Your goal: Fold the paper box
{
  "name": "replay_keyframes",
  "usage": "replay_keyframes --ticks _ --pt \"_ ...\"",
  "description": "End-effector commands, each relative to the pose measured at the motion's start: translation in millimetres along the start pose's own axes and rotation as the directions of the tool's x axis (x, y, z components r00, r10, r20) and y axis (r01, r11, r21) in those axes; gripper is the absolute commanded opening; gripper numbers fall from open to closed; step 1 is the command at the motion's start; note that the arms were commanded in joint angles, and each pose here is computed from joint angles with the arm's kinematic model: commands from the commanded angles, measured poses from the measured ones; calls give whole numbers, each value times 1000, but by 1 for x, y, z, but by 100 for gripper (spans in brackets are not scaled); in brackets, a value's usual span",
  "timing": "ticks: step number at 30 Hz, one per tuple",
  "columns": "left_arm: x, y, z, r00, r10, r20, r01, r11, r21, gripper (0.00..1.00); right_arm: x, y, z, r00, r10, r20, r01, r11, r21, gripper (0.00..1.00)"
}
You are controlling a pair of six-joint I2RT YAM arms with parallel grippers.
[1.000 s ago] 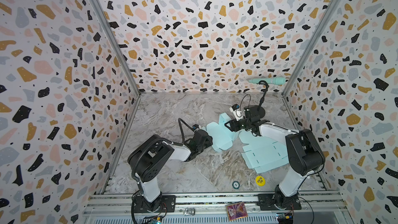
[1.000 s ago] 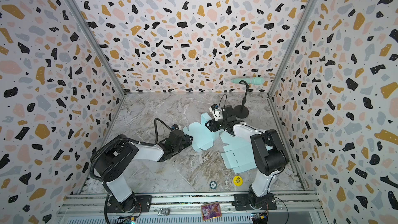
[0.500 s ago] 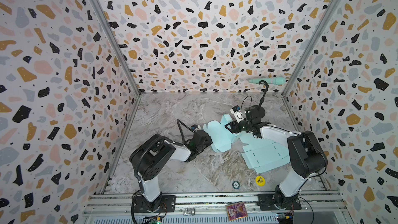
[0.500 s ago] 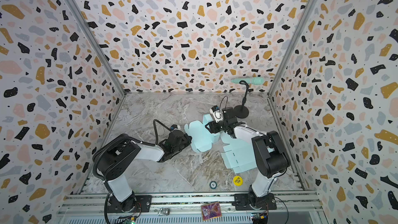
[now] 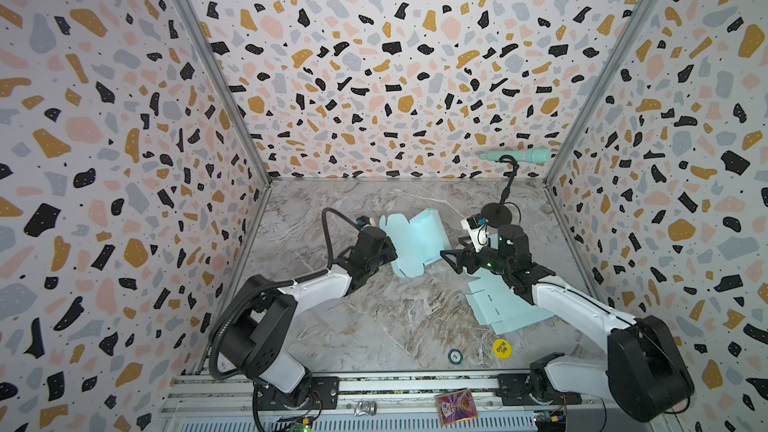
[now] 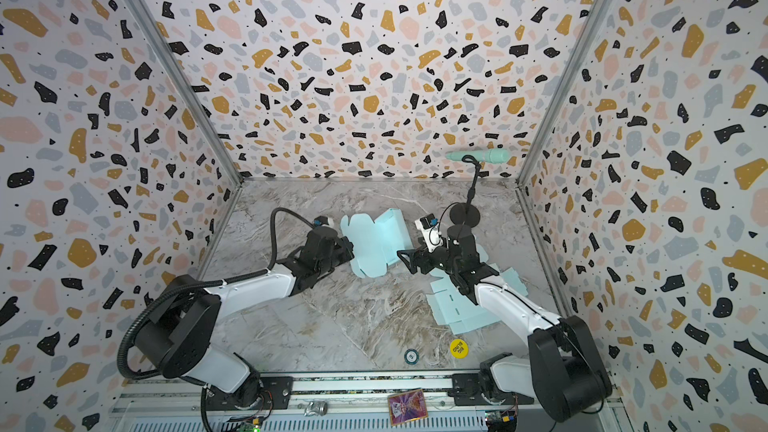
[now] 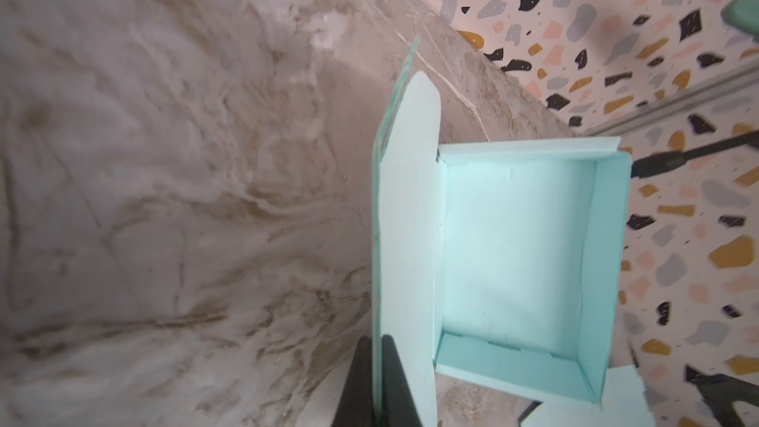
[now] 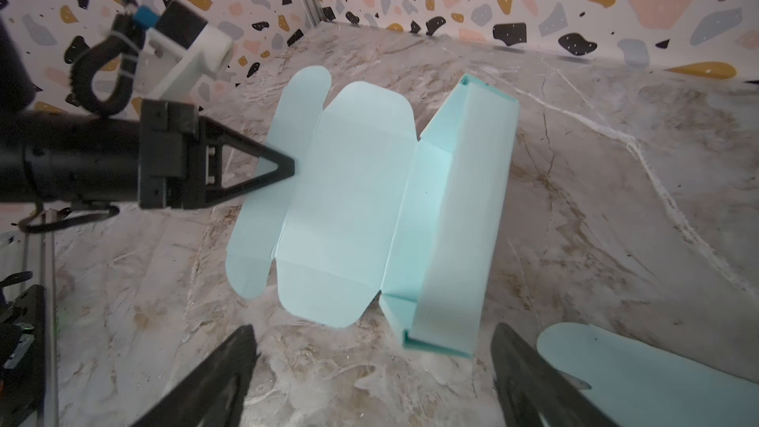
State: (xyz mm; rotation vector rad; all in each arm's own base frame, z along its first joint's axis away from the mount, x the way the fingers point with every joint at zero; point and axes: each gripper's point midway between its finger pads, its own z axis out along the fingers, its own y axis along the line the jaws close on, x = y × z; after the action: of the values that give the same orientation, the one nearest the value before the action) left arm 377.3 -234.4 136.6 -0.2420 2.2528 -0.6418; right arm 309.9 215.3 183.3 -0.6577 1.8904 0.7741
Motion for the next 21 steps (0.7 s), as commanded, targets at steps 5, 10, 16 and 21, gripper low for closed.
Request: replay_keyframes --ticks 5,10,16,21 --pt "-23 11 -58 836 484 -257 -533 829 -172 0 -73 38 -42 904 -206 375 235 971 -34 93" --pt "-26 16 -89 731 585 -350 -663 729 -167 0 -91 55 -28 878 -239 414 326 933 -151 92" --pt "-11 25 -98 634 642 -432 -747 653 -126 0 -89 69 -22 840 -292 457 424 879 -219 92" --pt "-2 11 -96 556 714 -425 -804 592 -57 0 -77 74 -18 821 -364 441 500 831 -245 90"
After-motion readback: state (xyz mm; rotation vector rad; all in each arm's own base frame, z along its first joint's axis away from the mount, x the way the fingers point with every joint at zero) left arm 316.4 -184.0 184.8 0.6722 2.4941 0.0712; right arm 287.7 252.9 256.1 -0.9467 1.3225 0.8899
